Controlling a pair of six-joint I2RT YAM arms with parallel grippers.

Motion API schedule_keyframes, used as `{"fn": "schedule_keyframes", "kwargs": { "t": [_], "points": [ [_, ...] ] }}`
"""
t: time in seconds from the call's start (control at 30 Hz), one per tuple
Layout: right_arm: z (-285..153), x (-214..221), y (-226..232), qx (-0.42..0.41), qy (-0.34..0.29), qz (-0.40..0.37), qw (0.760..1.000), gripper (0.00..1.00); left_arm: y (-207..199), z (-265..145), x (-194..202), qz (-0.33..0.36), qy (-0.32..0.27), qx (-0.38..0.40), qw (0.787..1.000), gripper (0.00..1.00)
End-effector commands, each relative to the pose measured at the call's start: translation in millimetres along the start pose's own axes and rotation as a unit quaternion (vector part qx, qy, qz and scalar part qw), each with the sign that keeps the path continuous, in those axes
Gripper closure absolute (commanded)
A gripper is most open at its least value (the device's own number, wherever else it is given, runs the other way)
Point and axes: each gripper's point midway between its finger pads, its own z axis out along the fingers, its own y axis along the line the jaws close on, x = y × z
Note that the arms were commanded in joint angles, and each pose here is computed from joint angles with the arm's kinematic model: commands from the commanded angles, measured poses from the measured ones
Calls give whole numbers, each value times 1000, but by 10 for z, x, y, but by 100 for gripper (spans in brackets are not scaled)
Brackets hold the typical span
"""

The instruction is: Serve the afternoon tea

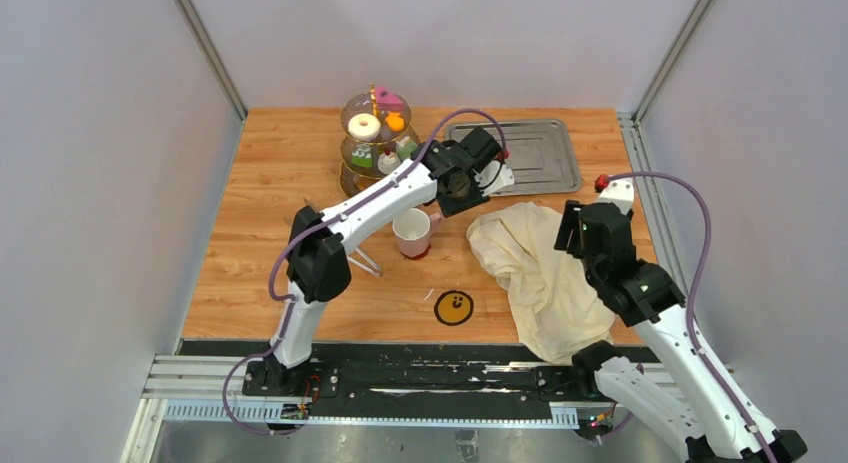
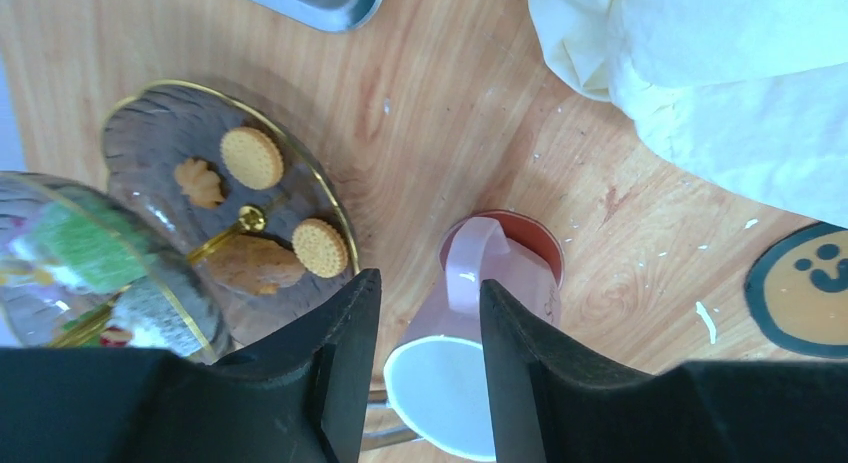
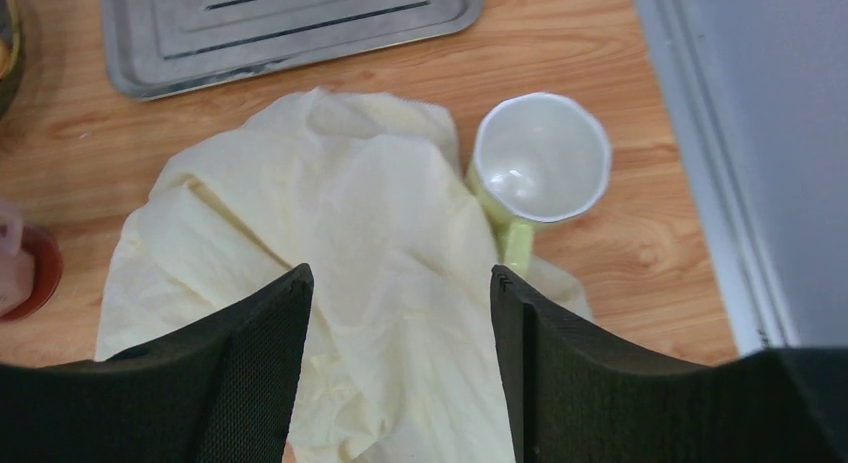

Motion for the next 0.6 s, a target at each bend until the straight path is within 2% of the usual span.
{"fn": "schedule_keyframes", "kwargs": {
  "t": [0.0, 0.13, 0.3, 0.47, 0.57],
  "points": [
    [-135, -197, -599, 147, 0, -18, 989, 34, 171, -600, -324, -27, -88, -18, 996, 54],
    [-55, 20, -804, 175, 64, 3, 983, 35, 274, -857, -398, -57, -119, -36, 991, 53],
    [107, 427, -703, 110, 149, 45, 982, 44, 376, -1116, -414, -117, -151, -62, 980, 53],
    [151, 588, -671, 103, 170, 54, 978, 44, 357, -1359, -431, -160, -217, -63, 961, 52],
    [205, 652, -714, 115, 175, 66, 976, 52, 302, -1489, -435, -171, -259, -53, 949, 50]
  ]
}}
